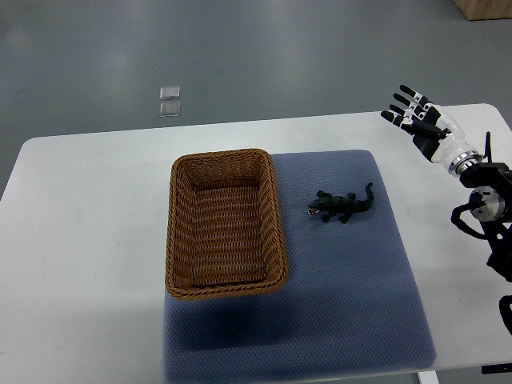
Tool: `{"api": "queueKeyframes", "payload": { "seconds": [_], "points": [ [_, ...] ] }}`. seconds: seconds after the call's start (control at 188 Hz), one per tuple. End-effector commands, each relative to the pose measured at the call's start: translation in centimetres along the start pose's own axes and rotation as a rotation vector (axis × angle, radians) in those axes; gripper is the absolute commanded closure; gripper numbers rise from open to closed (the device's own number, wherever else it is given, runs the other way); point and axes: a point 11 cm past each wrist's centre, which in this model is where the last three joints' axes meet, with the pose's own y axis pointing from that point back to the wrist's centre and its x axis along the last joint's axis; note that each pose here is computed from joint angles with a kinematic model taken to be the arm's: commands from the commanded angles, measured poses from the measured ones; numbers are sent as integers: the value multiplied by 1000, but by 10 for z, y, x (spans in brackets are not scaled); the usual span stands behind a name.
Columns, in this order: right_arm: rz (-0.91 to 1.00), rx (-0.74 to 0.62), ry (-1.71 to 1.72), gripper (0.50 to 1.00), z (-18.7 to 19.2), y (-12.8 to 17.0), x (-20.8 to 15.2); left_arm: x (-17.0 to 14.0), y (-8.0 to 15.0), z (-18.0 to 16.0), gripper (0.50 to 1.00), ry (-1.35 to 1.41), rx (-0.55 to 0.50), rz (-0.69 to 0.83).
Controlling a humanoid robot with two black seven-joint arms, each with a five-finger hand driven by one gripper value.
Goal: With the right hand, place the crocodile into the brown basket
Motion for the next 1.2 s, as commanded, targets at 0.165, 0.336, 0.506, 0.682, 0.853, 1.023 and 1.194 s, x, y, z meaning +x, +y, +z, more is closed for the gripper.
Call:
{"api": "queueKeyframes", "payload": {
  "seconds": [0.165,0.336,0.506,0.682,0.853,1.023,1.194],
  "points": [
    [-112,4,15,572,-9,0,-10,0,0,0,500,0,-1,0],
    [-172,-8,79,572,-21,1,-9,0,0,-1,500,0,1,0],
    [-365,-5,337,574,-54,1,-29,0,0,0,500,0,-1,0],
    [-573,-39,673,574,-81,5,-61,0,0,0,500,0,-1,0],
    [-759,-86,967,574,-72,11,-100,0,0,0,500,0,-1,0],
    [-860,-119,1249,576,-48,18,-116,0,0,0,500,0,-1,0],
    [-885,-91,1453,576,-35,17,-121,0,0,-1,500,0,1,0]
  ]
}}
